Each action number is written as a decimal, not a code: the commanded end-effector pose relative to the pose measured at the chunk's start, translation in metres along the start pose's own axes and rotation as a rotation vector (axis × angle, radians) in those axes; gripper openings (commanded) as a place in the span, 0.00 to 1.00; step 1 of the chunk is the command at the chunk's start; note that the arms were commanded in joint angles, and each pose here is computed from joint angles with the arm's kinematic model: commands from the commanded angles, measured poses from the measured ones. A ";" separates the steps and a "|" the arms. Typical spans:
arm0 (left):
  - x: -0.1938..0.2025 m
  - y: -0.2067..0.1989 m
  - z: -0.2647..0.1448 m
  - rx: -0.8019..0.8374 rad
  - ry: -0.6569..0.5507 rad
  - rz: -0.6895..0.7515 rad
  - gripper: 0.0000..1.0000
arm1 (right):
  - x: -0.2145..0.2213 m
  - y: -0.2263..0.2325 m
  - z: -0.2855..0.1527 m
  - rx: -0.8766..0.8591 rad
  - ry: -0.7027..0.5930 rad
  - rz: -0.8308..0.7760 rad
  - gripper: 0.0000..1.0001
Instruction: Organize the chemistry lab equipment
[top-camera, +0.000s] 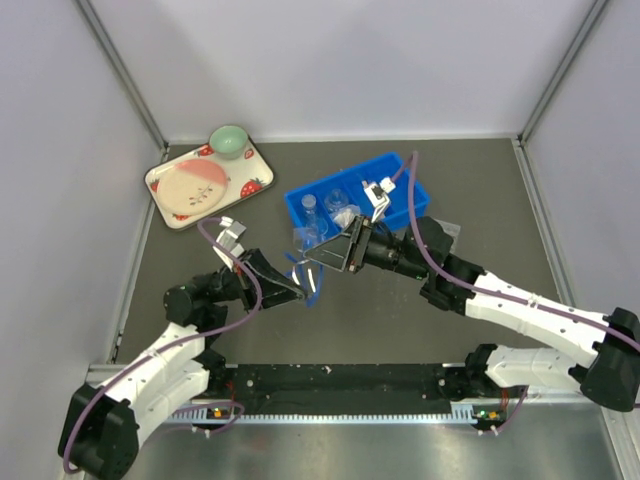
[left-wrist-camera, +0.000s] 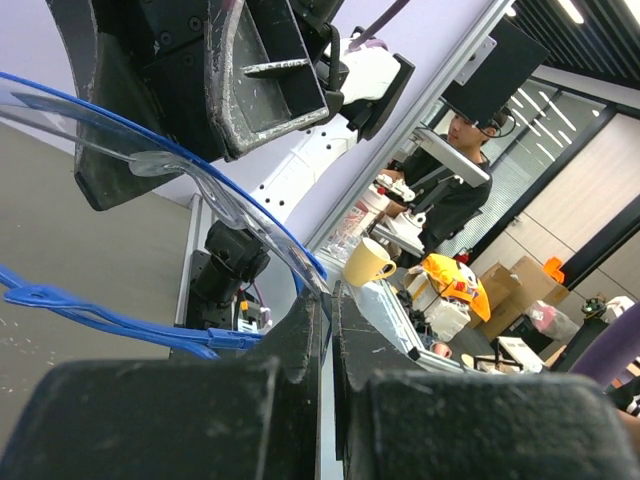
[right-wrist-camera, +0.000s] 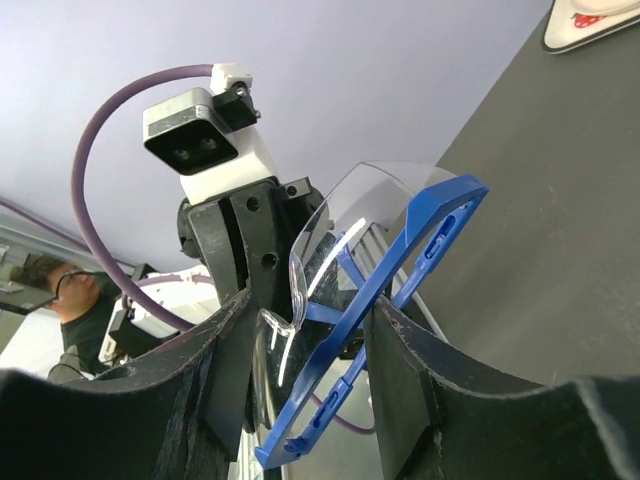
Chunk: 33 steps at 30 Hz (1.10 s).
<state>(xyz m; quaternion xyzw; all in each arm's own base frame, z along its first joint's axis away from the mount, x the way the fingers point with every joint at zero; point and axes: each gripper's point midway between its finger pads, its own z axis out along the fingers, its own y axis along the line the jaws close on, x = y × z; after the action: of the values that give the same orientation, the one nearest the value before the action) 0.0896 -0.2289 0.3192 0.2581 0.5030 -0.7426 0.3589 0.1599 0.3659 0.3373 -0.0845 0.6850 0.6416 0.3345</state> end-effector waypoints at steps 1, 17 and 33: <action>-0.009 -0.023 0.003 0.074 -0.017 0.143 0.00 | -0.014 0.036 0.003 -0.100 -0.034 -0.031 0.47; -0.007 -0.001 0.002 -0.018 -0.022 0.081 0.32 | -0.012 0.036 0.004 -0.081 -0.036 -0.034 0.00; -0.047 0.065 -0.028 -0.671 0.061 0.273 0.98 | -0.053 -0.015 -0.027 0.185 -0.141 -0.190 0.00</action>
<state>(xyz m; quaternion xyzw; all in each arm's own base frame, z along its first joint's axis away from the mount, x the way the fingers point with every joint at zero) 0.1418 -0.2241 0.3313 0.2312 0.6181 -0.5837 0.4731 0.1730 0.3561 0.3370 -0.0903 0.7043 0.5896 0.3848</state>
